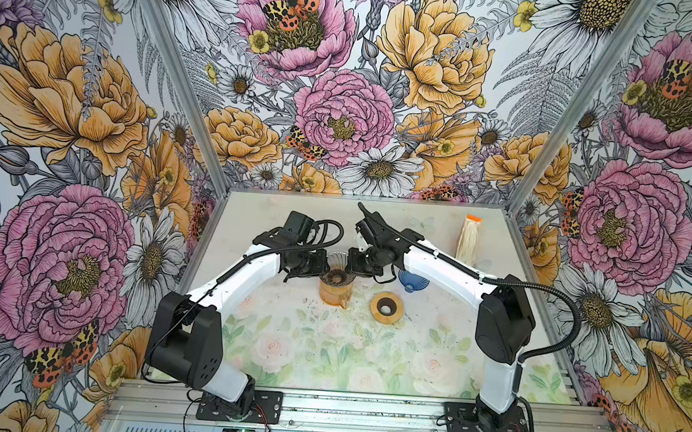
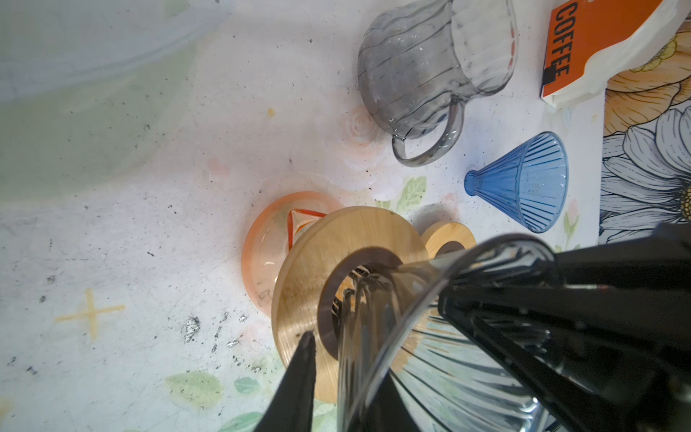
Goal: Place the coffee filter in the dripper
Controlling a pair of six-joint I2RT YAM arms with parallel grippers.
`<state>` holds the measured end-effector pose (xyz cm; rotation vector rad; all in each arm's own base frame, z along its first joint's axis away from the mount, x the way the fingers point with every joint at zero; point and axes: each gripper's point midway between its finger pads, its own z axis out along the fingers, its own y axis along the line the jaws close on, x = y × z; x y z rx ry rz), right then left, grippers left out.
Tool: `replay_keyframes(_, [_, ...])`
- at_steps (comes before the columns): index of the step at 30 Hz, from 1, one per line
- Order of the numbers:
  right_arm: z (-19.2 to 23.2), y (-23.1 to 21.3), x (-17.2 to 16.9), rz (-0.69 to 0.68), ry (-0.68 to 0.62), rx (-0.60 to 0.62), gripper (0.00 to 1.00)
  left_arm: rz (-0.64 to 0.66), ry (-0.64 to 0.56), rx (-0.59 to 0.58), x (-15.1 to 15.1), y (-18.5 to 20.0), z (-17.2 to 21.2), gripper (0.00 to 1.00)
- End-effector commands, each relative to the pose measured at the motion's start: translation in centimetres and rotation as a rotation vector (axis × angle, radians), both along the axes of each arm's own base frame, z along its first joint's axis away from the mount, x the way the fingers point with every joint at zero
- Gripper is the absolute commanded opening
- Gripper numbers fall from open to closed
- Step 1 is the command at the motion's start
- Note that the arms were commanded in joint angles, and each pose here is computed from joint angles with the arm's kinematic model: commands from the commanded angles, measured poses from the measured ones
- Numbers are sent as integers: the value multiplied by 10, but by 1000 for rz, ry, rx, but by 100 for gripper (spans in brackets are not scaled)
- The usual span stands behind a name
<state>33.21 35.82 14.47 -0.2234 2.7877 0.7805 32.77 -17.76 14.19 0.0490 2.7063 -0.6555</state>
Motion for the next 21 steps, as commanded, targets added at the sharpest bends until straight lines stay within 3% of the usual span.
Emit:
replay_keyframes(1, [-2,2,4,-9,-3,-15,16,18,34,27,-3,10,-14,22])
replay_keyframes(21, [-18,-5,5,-26,33,-36,15,2,74,16,0,6,-26,21])
